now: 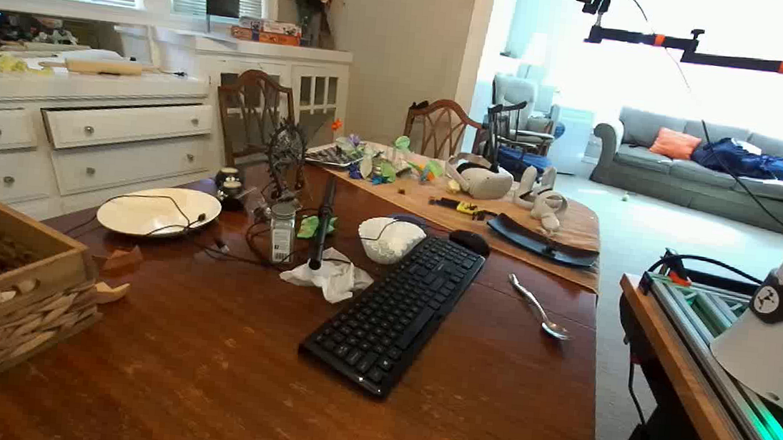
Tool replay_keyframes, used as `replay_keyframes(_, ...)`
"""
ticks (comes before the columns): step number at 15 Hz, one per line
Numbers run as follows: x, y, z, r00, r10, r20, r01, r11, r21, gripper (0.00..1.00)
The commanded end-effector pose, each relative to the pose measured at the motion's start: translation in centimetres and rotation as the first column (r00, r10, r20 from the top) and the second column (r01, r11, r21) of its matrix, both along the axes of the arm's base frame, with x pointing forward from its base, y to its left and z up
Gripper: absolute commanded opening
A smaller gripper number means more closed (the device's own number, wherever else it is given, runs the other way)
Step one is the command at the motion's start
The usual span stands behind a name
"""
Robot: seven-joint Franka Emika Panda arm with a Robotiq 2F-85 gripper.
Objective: Press the escape key on the keyboard.
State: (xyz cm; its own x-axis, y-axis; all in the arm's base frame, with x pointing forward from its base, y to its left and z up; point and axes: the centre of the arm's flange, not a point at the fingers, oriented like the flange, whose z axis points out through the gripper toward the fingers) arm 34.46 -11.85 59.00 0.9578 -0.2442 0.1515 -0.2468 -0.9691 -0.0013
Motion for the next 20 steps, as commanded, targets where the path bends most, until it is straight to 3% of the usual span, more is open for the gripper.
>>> replay_keyframes(1, 0.0, 0.0, 0.0, 1.000, 0.000, 0.000, 0.000, 1.000, 0.000, 1.00)
replay_keyframes(8, 0.0, 0.0, 0.0, 1.000, 0.000, 0.000, 0.000, 1.000, 0.000, 1.00)
replay_keyframes(9, 0.7, -0.3, -0.6, 1.000, -0.015, 0.005, 0.015, 1.000, -0.003, 0.92)
replay_keyframes(10, 1.3, -0.5, -1.5, 1.000, -0.027, -0.003, 0.027, 1.000, -0.006, 1.00)
replay_keyframes(11, 2.0, -0.5, -2.6, 1.000, -0.026, -0.014, 0.027, 1.000, 0.002, 0.95)
replay_keyframes(13, 3.4, -0.5, -4.4, 0.999, -0.025, -0.047, 0.027, 0.999, 0.031, 1.00)
replay_keyframes(14, 4.3, -0.5, -5.5, 0.998, -0.031, -0.050, 0.033, 0.999, 0.037, 0.71)
replay_keyframes(16, 6.1, -0.5, -7.2, 0.996, -0.033, -0.077, 0.037, 0.998, 0.052, 0.74)
replay_keyframes(20, 8.8, 0.7, -10.5, 0.990, -0.017, -0.139, 0.028, 0.997, 0.074, 0.42)
